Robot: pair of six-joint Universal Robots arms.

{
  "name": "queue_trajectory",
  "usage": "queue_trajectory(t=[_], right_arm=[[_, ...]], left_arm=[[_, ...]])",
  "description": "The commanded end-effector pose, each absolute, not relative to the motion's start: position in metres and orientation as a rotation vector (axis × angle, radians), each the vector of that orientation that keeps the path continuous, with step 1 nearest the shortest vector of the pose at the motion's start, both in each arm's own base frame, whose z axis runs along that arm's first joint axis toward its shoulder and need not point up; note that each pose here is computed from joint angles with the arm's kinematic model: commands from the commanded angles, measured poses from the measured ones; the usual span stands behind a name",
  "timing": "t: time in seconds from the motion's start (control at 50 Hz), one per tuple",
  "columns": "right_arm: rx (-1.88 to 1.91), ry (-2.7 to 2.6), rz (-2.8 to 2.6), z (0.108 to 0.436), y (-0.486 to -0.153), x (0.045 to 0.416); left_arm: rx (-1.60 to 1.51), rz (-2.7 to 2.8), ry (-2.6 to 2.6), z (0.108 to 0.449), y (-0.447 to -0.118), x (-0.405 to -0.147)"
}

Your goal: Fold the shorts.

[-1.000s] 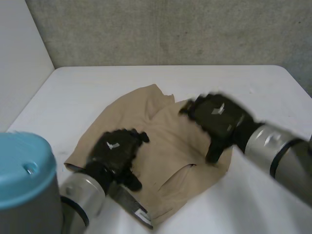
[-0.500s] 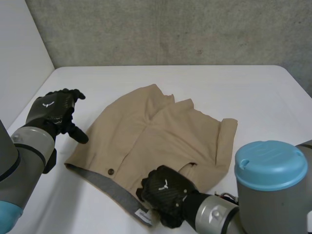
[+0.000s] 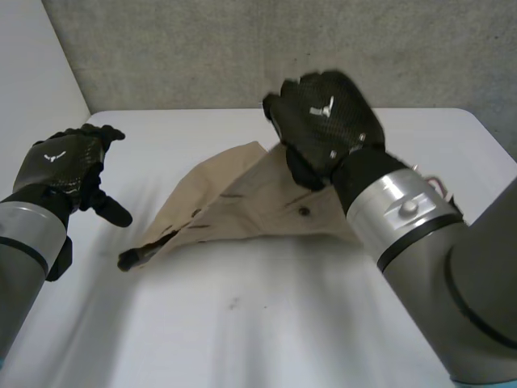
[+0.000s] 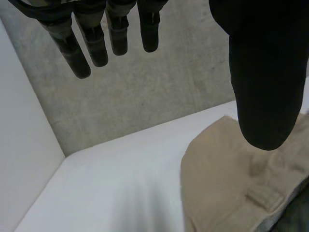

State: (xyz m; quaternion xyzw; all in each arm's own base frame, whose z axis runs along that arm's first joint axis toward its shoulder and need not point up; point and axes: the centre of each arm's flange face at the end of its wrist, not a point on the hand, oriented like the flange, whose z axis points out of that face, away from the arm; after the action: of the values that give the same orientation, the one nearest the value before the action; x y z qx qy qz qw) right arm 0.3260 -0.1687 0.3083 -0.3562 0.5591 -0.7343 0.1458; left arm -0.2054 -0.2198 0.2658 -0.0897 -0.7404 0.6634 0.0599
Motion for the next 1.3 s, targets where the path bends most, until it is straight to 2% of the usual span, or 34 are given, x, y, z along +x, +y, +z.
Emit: queue_trajectory(t=[0.02, 0.24, 0.46, 0.66, 0.98, 1.06, 1.12, 1.16, 1.22, 1.24, 1.3], right_arm=[[-0.974, 1.533, -2.180, 0.335, -0.165, 0.324], [-0.981, 1.535, -2.181, 0.335, -0.164, 0.324], [-0.958, 1.557, -2.201, 0.334, -0.168, 0.324], [-0.956, 1.566, -2.201, 0.333, -0.169, 0.324], [-0.912, 1.606, -2.212, 0.332, -0.169, 0.320], [-0.900, 1.629, -2.221, 0.331, -0.172, 0.319], [-0.904, 1.643, -2.214, 0.328, -0.171, 0.319], [-0.915, 1.657, -2.200, 0.324, -0.171, 0.319], [-0.936, 1.673, -2.172, 0.317, -0.168, 0.320], [-0.942, 1.674, -2.162, 0.315, -0.165, 0.321], [-0.955, 1.681, -2.108, 0.311, -0.155, 0.324]], left_arm=[[-0.480, 1.908, -2.247, 0.253, -0.203, -0.211], [-0.531, 1.779, -2.363, 0.222, -0.199, -0.204], [-0.676, 1.533, -2.452, 0.179, -0.182, -0.225], [-0.705, 1.476, -2.469, 0.175, -0.174, -0.227], [-0.648, 1.563, -2.486, 0.151, -0.205, -0.237], [-0.566, 1.735, -2.454, 0.166, -0.219, -0.236], [-0.447, 1.973, -2.350, 0.204, -0.234, -0.231], [-0.338, 2.167, -2.223, 0.244, -0.246, -0.220], [-0.246, 2.379, -2.100, 0.288, -0.262, -0.200], [-0.214, 2.511, -2.009, 0.316, -0.268, -0.189], [-0.215, 2.655, -1.850, 0.356, -0.269, -0.182]])
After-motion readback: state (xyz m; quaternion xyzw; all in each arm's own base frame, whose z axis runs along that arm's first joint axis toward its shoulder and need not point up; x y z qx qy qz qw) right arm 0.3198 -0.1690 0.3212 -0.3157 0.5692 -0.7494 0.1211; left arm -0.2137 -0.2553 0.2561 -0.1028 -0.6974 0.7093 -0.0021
